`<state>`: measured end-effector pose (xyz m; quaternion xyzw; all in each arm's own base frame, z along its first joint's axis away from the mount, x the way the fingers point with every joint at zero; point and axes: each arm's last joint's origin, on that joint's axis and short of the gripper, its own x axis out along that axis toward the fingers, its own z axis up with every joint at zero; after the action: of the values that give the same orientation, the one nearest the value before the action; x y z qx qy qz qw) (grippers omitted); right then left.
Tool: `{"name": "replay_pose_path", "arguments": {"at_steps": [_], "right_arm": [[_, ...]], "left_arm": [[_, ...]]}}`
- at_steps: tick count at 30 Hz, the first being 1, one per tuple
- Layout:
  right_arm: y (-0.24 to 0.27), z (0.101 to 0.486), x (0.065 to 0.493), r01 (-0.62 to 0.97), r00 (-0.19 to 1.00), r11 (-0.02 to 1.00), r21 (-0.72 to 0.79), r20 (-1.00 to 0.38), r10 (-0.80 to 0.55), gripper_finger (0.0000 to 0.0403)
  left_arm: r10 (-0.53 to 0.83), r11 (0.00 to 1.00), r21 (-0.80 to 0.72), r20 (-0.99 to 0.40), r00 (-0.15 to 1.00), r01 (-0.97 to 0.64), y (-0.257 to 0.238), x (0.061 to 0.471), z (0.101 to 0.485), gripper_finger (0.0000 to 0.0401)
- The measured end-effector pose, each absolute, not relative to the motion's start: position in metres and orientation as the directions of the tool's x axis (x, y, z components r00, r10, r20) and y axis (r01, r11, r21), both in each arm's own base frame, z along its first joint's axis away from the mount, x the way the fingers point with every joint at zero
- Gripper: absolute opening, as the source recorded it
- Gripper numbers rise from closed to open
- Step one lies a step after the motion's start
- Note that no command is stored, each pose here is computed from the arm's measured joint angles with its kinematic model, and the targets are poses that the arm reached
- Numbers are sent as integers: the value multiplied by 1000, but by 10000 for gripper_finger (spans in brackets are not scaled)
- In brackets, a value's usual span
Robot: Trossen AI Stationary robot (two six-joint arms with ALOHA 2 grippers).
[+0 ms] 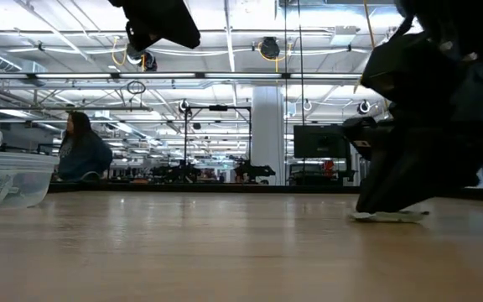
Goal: Pick and place Stevia / Truvia into bins
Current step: Put the stevia packet into the top container
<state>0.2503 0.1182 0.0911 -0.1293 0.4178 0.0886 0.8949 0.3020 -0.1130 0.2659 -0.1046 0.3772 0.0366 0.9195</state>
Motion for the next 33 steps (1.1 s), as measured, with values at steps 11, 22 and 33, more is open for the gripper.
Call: {"name": "replay_pose_path", "arguments": {"at_steps": [11,22,33], "right_arm": [[95,102,274,-242,773,930,-278,-634,12,2],[43,136,305,68,940,939,-338,-295,-174,1],[38,155,310,104,972,800,-591,-111,-209,1]], "left_arm": [[33,980,-115,-703,710,-160,-100,306,266,42],[134,985,21,-718,683,-171,-78,309,263,42],[236,957,41,-684,690,-286,-42,319,266,42]]}}
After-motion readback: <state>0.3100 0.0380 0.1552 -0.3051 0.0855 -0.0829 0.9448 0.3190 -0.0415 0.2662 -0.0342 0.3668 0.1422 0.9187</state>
